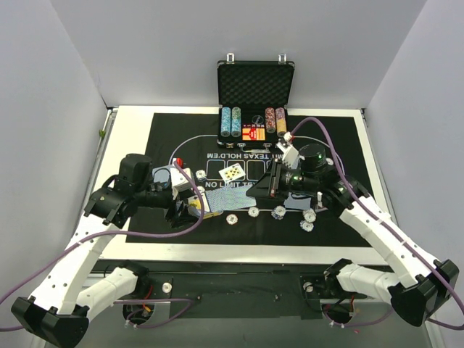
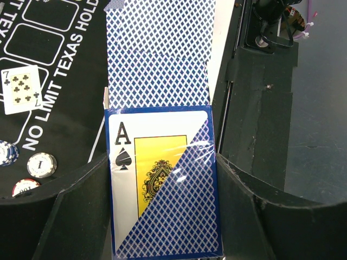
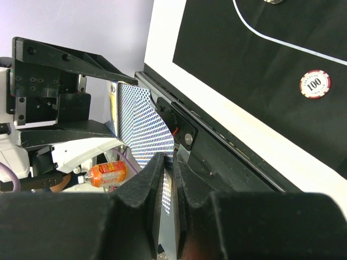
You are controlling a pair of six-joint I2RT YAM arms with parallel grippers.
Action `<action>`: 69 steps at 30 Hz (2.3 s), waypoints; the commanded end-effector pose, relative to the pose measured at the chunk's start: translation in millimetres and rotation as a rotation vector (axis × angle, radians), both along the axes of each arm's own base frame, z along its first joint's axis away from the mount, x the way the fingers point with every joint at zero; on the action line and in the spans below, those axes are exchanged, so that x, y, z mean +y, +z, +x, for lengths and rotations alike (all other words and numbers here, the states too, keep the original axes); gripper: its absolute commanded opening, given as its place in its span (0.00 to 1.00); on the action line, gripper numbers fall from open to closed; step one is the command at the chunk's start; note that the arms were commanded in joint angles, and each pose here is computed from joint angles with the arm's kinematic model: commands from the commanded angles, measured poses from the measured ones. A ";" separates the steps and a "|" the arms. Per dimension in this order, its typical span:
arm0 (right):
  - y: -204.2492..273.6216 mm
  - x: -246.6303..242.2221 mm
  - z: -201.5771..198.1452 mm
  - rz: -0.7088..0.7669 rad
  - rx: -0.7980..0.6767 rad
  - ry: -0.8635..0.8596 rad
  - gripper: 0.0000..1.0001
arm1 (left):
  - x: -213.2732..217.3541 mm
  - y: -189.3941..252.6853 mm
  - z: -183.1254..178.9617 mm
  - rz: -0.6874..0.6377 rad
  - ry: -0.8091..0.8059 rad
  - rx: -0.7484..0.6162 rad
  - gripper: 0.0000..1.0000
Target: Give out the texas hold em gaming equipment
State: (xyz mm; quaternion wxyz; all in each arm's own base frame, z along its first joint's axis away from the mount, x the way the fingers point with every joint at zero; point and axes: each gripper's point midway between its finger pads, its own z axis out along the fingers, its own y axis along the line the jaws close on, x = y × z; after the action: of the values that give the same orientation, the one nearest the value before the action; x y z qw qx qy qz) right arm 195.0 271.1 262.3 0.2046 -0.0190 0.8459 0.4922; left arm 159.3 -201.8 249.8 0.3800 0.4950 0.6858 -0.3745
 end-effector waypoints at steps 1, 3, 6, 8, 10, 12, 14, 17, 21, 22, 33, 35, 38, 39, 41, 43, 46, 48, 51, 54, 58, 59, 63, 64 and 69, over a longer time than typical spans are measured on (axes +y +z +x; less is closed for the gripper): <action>22.2 -7.9 -7.2 0.047 -0.045 0.025 0.08 | -5.7 17.4 -0.2 -0.055 -0.030 -0.065 0.00; 26.2 -11.6 -6.2 0.053 -0.058 0.019 0.07 | -5.7 17.4 -0.2 -0.055 -0.030 -0.065 0.00; 33.0 -14.8 -2.4 0.060 -0.081 0.006 0.01 | -5.8 17.1 -0.1 -0.055 -0.029 -0.062 0.00; 36.5 -17.2 2.8 0.058 -0.092 -0.006 0.00 | -6.0 16.4 0.4 -0.054 -0.029 -0.059 0.00; 39.2 -22.5 11.1 0.044 -0.102 -0.026 0.00 | -5.8 17.4 -0.2 -0.055 -0.029 -0.062 0.00; 41.9 -30.3 22.5 0.030 -0.109 -0.059 0.00 | -5.7 17.9 0.3 -0.054 -0.029 -0.064 0.00; 47.5 -37.8 35.2 0.026 -0.119 -0.094 0.00 | -5.5 17.9 0.1 -0.052 -0.027 -0.061 0.00; 51.5 -42.1 50.6 0.014 -0.137 -0.123 0.00 | -4.7 18.5 -0.9 -0.050 -0.027 -0.063 0.00; 44.1 -50.7 73.3 -0.085 -0.176 -0.163 0.00 | -5.0 18.9 -0.7 -0.050 -0.029 -0.063 0.00; 39.5 -57.5 86.9 -0.160 -0.216 -0.187 0.00 | -5.2 19.3 -0.8 -0.052 -0.029 -0.062 0.00; -41.7 -79.5 172.9 -1.170 -0.379 -0.246 0.00 | -5.7 24.0 -2.3 -0.058 -0.031 -0.065 0.00; -46.8 -72.1 183.3 -1.291 -0.415 -0.232 0.00 | -5.2 24.3 -3.1 -0.056 -0.032 -0.070 0.00; -49.1 -57.0 199.6 -1.454 -0.492 -0.219 0.00 | -4.0 23.2 -4.8 -0.050 -0.032 -0.069 0.00; -52.5 -53.2 207.3 -1.505 -0.512 -0.220 0.00 | -3.9 23.0 -4.9 -0.048 -0.033 -0.068 0.00; -61.7 -39.2 215.0 -1.556 -0.541 -0.199 0.00 | -3.4 23.4 -5.6 -0.047 -0.032 -0.069 0.00; -72.7 -29.4 222.0 -1.606 -0.556 -0.182 0.00 | -3.3 23.6 -6.9 -0.046 -0.036 -0.068 0.00; -95.9 -14.7 226.7 -1.617 -0.548 -0.135 0.00 | -2.5 23.1 -8.2 -0.043 -0.035 -0.065 0.00; -113.5 -6.0 229.8 -1.615 -0.535 -0.109 0.00 | -2.7 22.9 -8.6 -0.042 -0.037 -0.062 0.00; -141.5 3.3 230.9 -1.608 -0.503 -0.066 0.00 | -2.4 24.5 -8.3 -0.041 -0.034 -0.066 0.00; -161.6 7.3 229.0 -1.621 -0.482 -0.030 0.00 | -2.6 25.9 -8.0 -0.042 -0.034 -0.067 0.00; -185.6 9.9 219.1 -1.617 -0.439 0.026 0.00 | -2.4 26.9 -6.9 -0.041 -0.030 -0.071 0.00; -186.2 12.5 216.7 -1.607 -0.438 0.031 0.00 | -2.5 27.6 -7.1 -0.043 -0.031 -0.072 0.00; -202.1 22.1 204.1 -1.538 -0.392 0.078 0.00 | -3.5 26.5 -6.1 -0.043 -0.035 -0.072 0.00; -209.5 23.4 199.6 -1.523 -0.372 0.099 0.00 | -3.4 26.8 -6.5 -0.044 -0.034 -0.071 0.00; -221.5 39.4 188.5 -1.426 -0.337 0.138 0.00 | -3.0 28.2 -7.0 -0.046 -0.032 -0.077 0.00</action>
State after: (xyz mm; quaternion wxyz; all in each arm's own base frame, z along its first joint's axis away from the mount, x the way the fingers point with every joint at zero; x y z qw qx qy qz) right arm 398.9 297.8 35.1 0.2488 -0.2779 0.9009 -0.2217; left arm 153.8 -200.9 252.5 0.3786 0.4972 0.6844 -0.3755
